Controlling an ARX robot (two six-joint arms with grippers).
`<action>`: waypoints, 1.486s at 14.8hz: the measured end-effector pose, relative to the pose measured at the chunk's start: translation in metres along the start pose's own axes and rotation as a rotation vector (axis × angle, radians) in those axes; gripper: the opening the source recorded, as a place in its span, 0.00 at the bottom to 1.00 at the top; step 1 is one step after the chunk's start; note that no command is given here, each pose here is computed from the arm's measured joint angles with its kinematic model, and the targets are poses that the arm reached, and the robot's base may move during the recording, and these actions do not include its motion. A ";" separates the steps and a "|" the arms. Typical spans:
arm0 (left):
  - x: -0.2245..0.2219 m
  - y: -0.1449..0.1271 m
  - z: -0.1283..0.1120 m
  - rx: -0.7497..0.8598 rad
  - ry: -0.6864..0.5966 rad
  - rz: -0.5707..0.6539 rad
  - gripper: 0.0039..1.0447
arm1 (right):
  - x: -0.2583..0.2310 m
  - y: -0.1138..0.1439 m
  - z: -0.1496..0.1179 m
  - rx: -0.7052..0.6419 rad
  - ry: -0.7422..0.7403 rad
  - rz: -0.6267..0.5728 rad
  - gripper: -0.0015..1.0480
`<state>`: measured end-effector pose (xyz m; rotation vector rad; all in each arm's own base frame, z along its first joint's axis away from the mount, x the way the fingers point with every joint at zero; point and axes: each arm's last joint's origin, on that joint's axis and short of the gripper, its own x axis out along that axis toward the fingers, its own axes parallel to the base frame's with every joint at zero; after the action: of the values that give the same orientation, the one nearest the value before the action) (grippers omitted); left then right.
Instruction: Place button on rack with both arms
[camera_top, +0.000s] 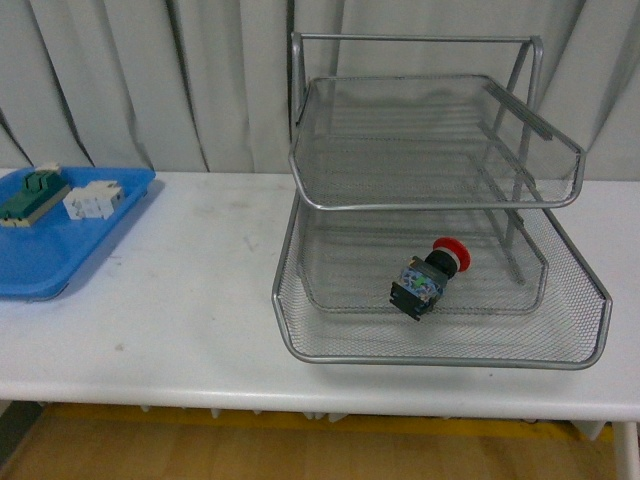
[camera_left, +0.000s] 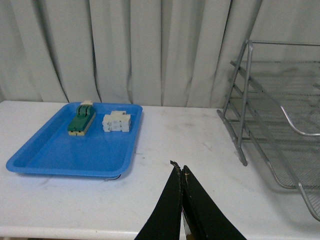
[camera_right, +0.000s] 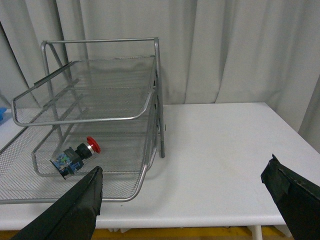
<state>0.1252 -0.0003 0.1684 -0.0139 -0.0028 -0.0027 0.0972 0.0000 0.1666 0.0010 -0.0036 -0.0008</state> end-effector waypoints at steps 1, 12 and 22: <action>-0.002 0.000 0.001 0.000 -0.008 0.000 0.01 | 0.000 0.000 0.000 0.000 0.000 0.000 0.94; -0.022 0.000 -0.004 0.000 0.036 0.001 0.01 | 0.000 0.000 0.000 0.000 0.000 0.000 0.94; -0.028 0.000 -0.003 0.000 0.007 0.001 0.61 | 0.021 -0.001 0.013 0.086 0.035 0.149 0.94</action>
<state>0.0977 -0.0002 0.1656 -0.0139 0.0040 -0.0015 0.1185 -0.0015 0.1797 0.0864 0.0317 0.1480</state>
